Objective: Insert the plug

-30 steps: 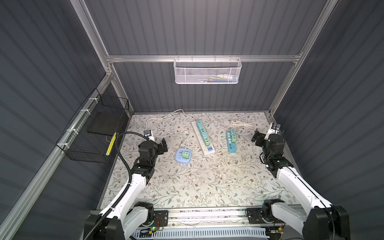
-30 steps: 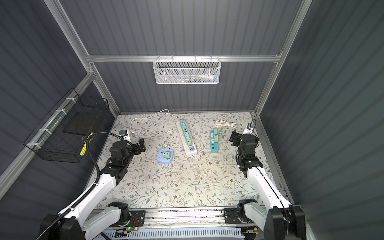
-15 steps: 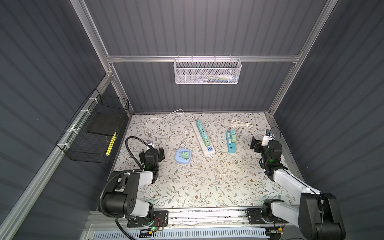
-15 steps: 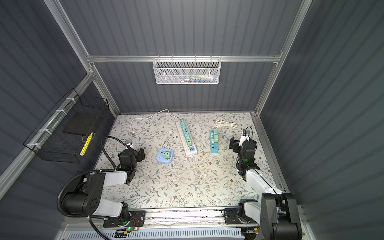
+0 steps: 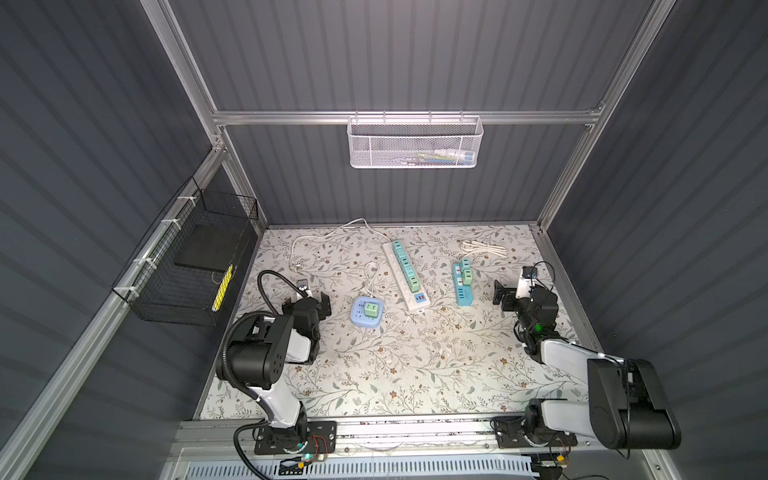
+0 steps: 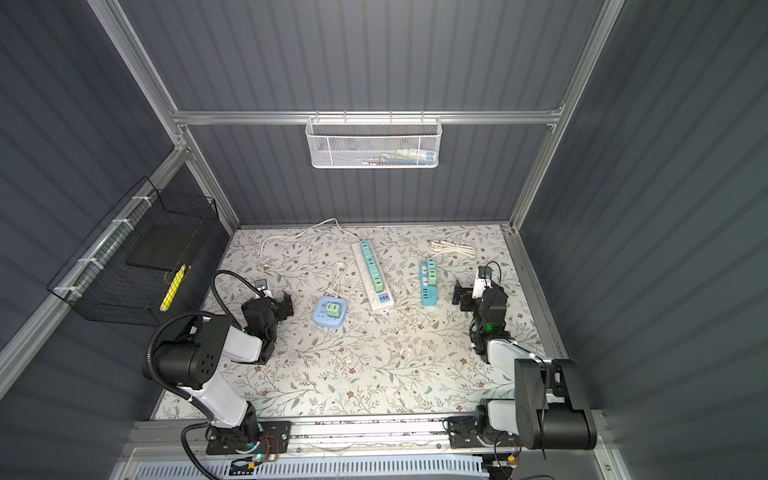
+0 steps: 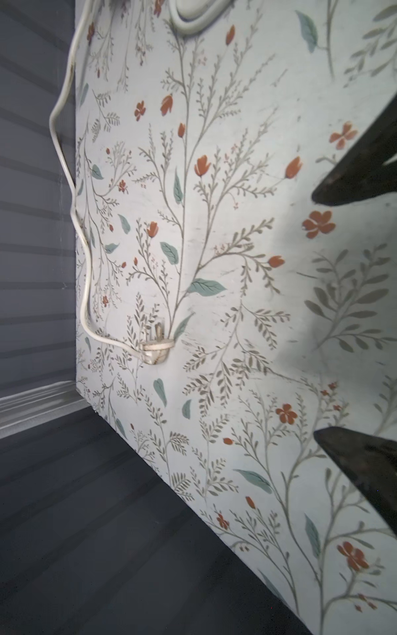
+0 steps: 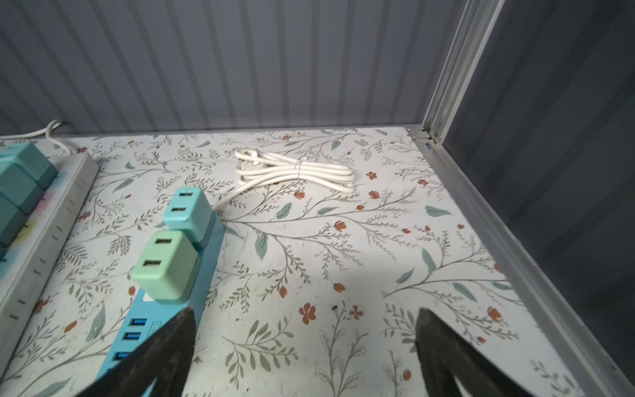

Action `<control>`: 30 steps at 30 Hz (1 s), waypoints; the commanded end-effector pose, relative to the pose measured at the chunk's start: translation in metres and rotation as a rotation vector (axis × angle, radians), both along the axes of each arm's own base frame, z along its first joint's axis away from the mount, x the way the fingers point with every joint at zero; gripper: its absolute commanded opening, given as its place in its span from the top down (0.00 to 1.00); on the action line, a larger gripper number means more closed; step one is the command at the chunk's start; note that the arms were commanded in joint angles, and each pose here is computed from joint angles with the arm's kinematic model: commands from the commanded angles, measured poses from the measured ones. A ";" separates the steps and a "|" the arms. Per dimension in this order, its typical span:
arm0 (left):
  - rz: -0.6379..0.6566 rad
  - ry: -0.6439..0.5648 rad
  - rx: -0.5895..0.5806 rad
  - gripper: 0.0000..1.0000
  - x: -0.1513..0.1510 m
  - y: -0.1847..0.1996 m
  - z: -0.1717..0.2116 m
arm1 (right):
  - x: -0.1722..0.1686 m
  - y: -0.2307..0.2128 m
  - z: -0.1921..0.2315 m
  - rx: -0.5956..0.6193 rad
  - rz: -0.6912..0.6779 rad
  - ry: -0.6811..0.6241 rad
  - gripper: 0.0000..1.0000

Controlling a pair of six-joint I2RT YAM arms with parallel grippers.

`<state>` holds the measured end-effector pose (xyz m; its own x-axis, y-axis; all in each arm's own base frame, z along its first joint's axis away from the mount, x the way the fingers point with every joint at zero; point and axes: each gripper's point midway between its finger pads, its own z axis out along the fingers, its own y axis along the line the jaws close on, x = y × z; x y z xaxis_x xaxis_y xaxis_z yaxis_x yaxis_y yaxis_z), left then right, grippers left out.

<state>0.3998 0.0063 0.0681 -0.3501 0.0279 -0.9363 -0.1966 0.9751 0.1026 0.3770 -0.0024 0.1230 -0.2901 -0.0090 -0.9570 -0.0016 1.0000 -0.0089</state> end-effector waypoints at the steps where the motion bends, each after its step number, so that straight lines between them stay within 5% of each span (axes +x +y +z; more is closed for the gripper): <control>1: -0.091 0.032 0.019 0.00 0.014 -0.013 0.000 | 0.002 0.000 0.006 -0.005 0.007 -0.067 0.01; 10: -0.099 0.050 -0.001 0.00 0.015 -0.012 -0.002 | 0.008 -0.019 -0.003 0.024 -0.100 -0.057 0.01; 30: -0.103 0.054 -0.003 0.00 0.015 -0.012 -0.003 | 0.008 -0.020 -0.003 0.029 -0.100 -0.057 0.01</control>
